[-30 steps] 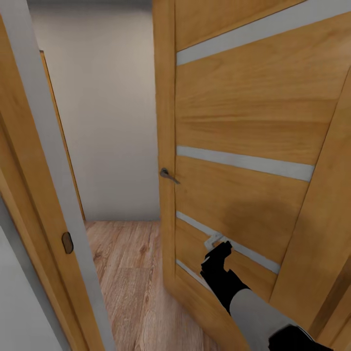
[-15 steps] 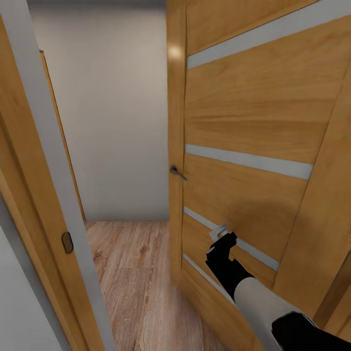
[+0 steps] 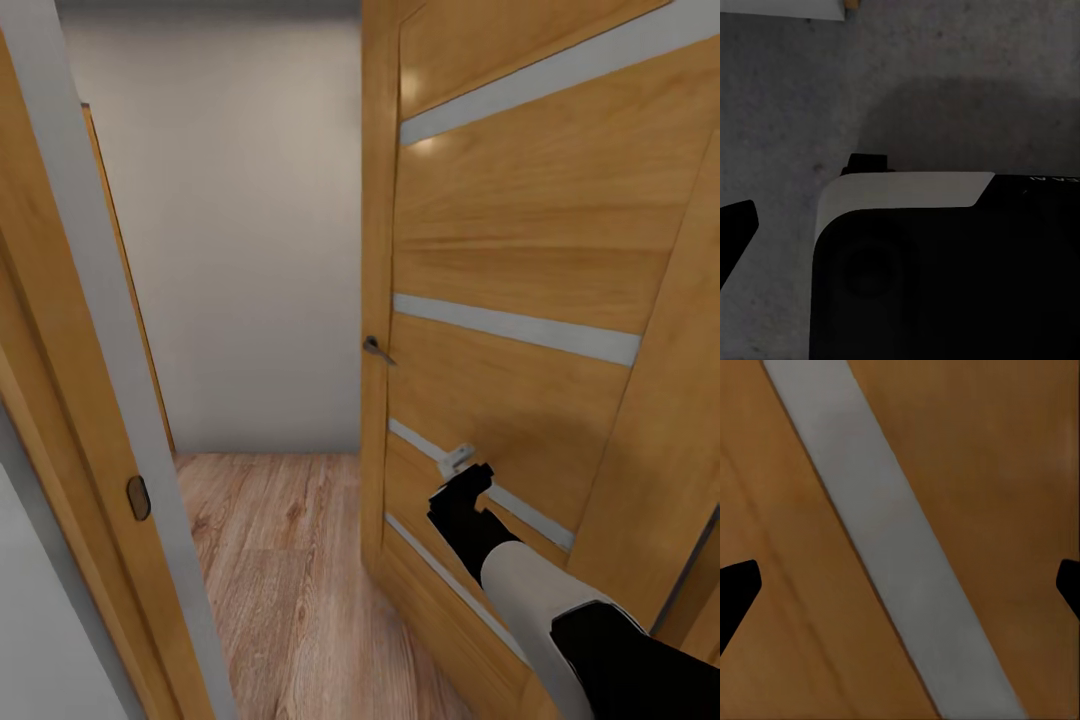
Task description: Move the two storage containers from the living room to the garage. In the garage, place one container on the floor and stack the other container on top of it (either order is fine).
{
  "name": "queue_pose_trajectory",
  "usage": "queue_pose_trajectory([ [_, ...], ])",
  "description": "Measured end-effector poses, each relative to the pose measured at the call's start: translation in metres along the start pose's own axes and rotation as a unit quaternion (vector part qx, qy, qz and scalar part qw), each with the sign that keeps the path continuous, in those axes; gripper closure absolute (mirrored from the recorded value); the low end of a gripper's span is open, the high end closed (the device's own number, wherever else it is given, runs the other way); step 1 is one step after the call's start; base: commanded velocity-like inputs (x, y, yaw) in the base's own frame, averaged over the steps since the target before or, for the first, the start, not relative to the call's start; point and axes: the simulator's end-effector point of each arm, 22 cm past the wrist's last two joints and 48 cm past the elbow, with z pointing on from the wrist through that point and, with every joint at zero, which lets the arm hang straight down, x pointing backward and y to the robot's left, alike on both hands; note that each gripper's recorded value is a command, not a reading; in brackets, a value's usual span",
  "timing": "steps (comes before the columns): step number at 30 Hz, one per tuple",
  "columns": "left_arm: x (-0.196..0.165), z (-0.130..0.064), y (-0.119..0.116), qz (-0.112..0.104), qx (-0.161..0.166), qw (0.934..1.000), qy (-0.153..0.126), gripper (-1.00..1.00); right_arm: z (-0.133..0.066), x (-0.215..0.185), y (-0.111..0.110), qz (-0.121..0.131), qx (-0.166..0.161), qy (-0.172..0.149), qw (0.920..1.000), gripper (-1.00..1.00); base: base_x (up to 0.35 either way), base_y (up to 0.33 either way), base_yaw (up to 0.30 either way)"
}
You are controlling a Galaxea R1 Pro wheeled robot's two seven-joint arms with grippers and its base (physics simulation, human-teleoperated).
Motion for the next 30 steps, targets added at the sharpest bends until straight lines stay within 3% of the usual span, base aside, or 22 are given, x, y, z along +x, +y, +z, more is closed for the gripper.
queue_pose_trajectory([
  [9,0.000,0.000,0.000,0.000,0.000,1.0000,0.000,-1.00,0.004,-0.009,-0.016,0.010,0.008,0.002,0.9999,-1.00,0.000,0.000,0.000],
  [20,0.000,0.000,0.000,0.000,0.000,1.0000,0.000,-1.00,0.006,-0.009,-0.023,0.005,0.016,0.001,0.9999,-1.00,0.000,0.000,0.000],
  [25,0.000,0.000,0.000,0.000,0.000,1.0000,0.000,-1.00,0.008,-0.011,-0.026,0.019,0.013,-0.003,0.9997,-1.00,0.000,0.000,0.000],
  [28,0.000,0.000,0.000,0.000,0.000,1.0000,0.000,-1.00,0.011,-0.013,-0.032,0.027,0.017,-0.016,0.9994,-1.00,0.000,0.000,0.000],
  [30,0.000,0.000,0.000,0.000,0.000,1.0000,0.000,-1.00,0.001,-0.037,-0.024,0.019,0.017,-0.047,0.9986,-1.00,0.000,0.000,0.000],
])
